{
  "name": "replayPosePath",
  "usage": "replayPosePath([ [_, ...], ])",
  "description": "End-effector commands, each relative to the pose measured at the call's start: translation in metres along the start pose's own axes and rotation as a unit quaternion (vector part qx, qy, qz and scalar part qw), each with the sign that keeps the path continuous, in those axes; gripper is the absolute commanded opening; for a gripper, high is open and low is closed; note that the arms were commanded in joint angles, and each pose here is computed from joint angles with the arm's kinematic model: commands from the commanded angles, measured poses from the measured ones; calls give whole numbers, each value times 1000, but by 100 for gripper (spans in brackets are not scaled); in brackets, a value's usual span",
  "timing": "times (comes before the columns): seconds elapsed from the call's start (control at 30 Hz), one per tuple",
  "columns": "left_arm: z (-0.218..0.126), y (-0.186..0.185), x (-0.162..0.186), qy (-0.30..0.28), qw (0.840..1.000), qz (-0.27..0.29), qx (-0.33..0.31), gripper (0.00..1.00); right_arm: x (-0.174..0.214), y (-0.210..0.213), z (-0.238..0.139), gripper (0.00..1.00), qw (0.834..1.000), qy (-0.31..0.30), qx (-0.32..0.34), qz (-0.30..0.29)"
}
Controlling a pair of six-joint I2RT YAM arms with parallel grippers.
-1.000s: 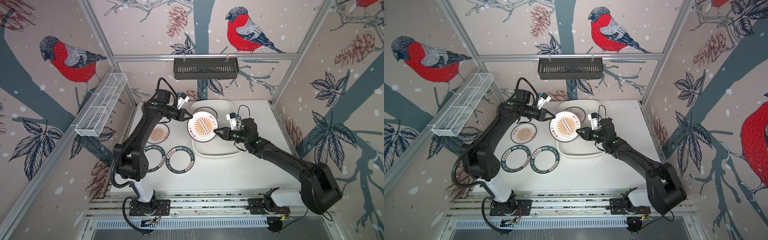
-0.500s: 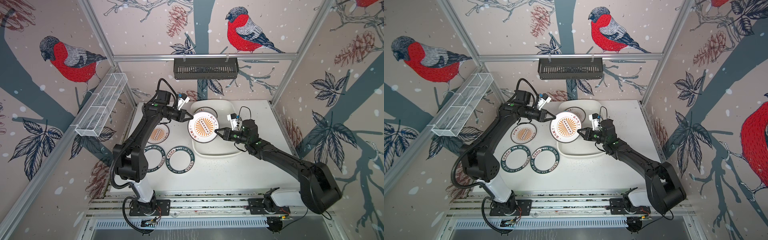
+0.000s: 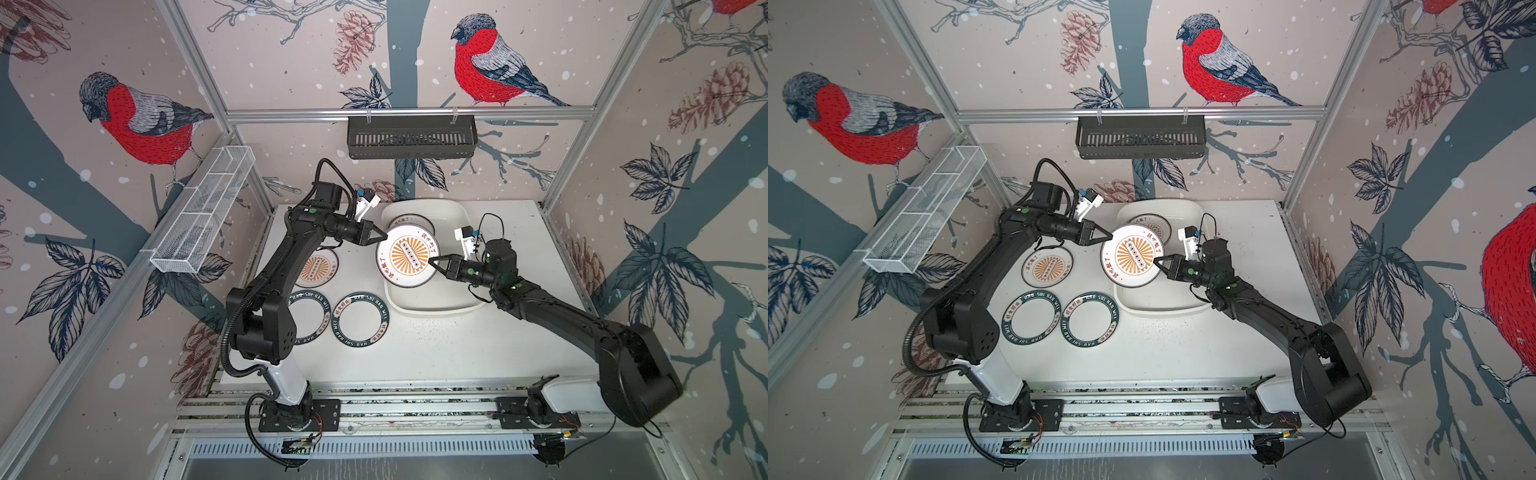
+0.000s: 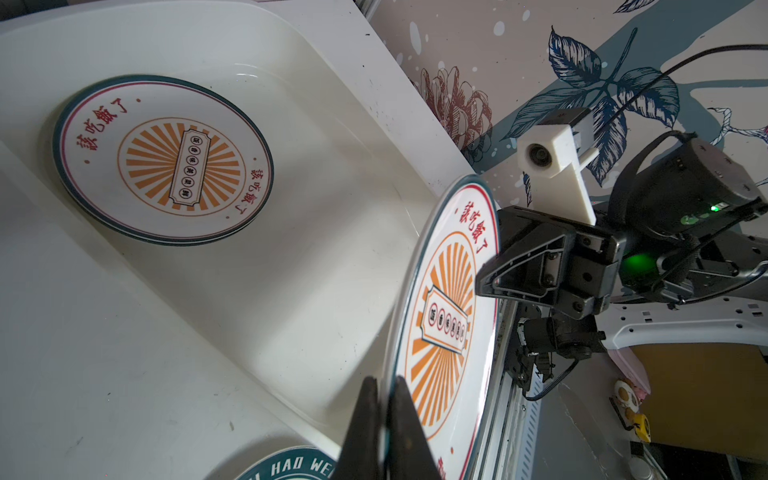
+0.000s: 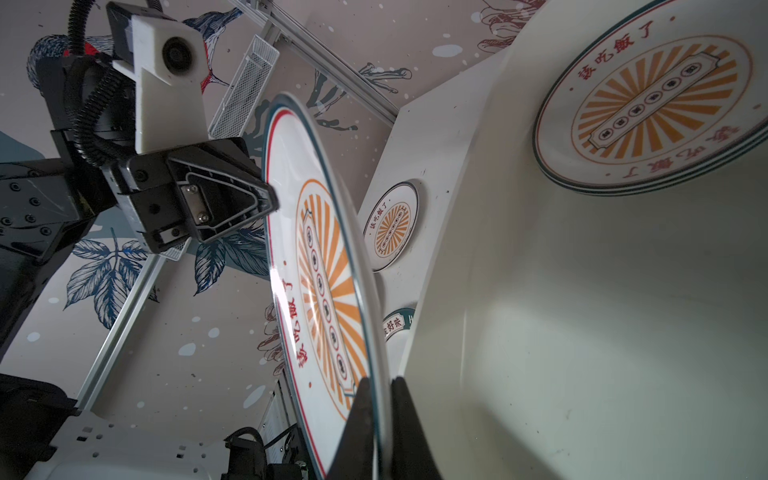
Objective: Place the plates into the plastic bin on the countertop
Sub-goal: 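Close the right gripper on the plate rim and open the left gripper, then lower the plate into the bin with the right gripper while the left arm withdraws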
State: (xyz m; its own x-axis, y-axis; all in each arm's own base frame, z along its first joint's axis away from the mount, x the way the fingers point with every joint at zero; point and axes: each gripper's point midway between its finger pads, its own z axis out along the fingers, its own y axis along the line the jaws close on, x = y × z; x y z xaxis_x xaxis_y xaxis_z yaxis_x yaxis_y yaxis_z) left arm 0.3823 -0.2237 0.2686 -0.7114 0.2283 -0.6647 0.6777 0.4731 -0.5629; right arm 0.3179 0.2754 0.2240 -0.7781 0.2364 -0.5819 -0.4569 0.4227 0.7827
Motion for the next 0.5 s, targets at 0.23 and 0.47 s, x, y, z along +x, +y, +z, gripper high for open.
replayPosePath([
  [0.23,0,-7,-4,-9,1000,4,16,27,-8,8,0,2,1000,-10,-22,-17],
  [0.47,-7,-2,-9,-15,1000,17,-20,64,-19,-5,-7,2,1000,-13,-5,-12],
])
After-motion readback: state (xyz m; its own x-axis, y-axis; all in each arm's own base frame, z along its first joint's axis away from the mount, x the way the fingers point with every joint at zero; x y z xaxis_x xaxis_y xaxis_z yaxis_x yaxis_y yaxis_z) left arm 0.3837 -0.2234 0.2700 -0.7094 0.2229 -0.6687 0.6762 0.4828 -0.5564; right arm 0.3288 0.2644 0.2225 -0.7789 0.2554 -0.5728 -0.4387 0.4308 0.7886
